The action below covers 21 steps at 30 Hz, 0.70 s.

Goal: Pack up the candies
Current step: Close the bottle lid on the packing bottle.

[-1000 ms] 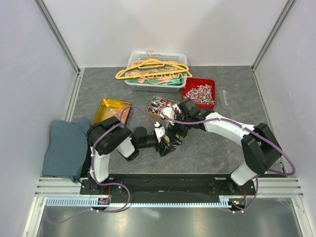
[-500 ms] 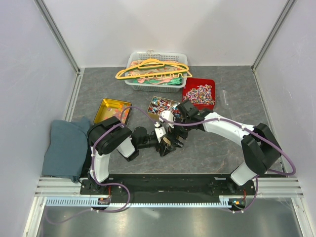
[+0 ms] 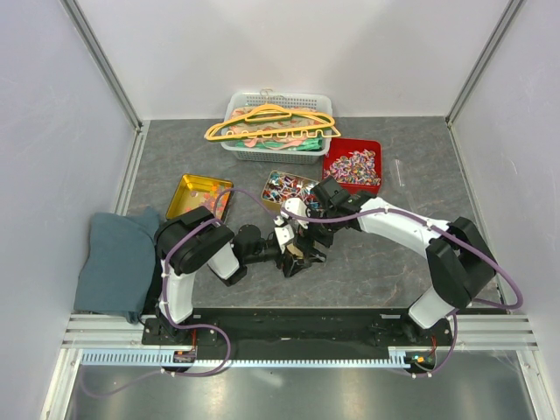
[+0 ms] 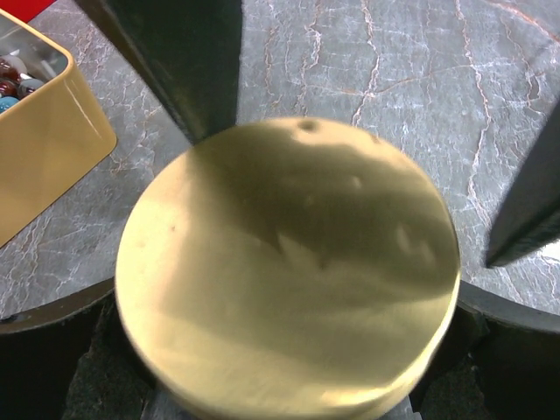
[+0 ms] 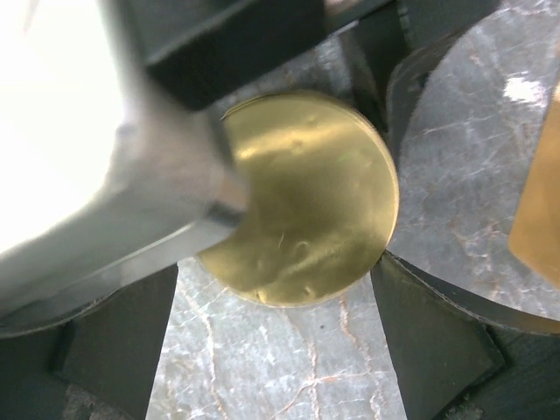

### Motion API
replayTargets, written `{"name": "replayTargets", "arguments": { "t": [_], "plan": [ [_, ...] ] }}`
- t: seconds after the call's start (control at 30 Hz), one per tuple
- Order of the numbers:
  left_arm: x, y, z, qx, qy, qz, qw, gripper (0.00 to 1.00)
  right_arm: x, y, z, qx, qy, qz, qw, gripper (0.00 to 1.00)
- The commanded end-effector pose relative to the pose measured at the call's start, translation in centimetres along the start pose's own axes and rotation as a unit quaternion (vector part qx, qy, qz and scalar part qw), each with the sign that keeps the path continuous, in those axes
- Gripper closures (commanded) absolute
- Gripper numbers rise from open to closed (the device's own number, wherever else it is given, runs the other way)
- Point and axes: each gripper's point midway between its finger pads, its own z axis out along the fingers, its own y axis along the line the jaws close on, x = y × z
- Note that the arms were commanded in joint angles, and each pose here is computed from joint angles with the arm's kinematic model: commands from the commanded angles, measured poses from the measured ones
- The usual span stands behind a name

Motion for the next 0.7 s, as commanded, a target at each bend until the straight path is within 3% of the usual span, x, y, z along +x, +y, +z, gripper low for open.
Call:
{"name": "replayTargets", "arguments": {
  "t": [0.0, 0.27, 0.67],
  "plan": [
    [-7.6, 1.1, 0.5, -0.016, -0.143, 0.073, 0.987, 0.01, -2.2, 1.2, -1.8, -0.020, -0.032, -0.010, 0.999, 0.04],
    [-7.7, 1.1, 0.5, -0.016, -0.143, 0.074, 0.987, 0.00, -2.8, 1.1, -3.2, -0.011, -0.047, -0.016, 0.999, 0.03],
    [-7.2, 0.4, 0.1, -0.005, -0.136, 0.086, 0.987, 0.00, -3.0, -3.9, -3.9, 0.081, -0.070, 0.042, 0.993, 0.05]
  ]
}}
